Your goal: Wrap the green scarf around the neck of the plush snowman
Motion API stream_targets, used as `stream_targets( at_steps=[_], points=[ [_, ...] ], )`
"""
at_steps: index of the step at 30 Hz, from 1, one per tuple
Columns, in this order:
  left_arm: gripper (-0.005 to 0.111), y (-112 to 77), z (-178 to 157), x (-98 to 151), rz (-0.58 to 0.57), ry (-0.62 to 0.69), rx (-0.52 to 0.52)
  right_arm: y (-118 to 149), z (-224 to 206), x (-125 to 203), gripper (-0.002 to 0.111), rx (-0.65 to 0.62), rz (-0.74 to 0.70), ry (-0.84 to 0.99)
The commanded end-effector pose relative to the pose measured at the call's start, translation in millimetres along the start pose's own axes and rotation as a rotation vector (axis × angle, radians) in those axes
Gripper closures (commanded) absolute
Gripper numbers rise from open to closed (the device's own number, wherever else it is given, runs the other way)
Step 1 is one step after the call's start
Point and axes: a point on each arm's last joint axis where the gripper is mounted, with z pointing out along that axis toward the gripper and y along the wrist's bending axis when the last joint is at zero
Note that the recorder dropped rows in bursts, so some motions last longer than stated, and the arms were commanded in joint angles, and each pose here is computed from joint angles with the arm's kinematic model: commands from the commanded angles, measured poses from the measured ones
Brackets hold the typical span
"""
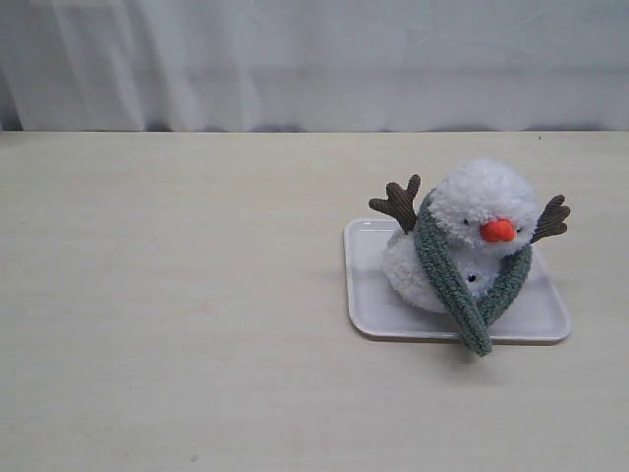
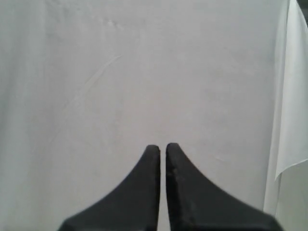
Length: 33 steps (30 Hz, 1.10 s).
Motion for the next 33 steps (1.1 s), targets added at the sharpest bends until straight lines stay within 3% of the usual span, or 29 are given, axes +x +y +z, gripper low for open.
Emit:
stream_targets(
  at_steps=[1, 8, 21, 33],
  points=[
    [0.107, -0.2, 0.2, -0.2, -0.006, -0.011, 0.001, 3.1, -3.9, 23.1, 0.104, -0.003, 0.004, 0.034],
    [0.107, -0.2, 0.2, -0.2, -0.006, -0.011, 0.001, 6.6, -11.1, 56.9, 0.104, -0.006, 0.031, 0.144],
    [0.107, -0.2, 0.2, -0.2, -0.006, -0.011, 0.001, 7.2, -15.2, 73.7, 0.104, -0.011, 0.034, 0.334],
    [0.107, -0.2, 0.2, -0.2, -0.006, -0.011, 0.001, 8.0, -27.9, 97.7, 0.104, -0.016, 0.032, 0.634]
  ],
)
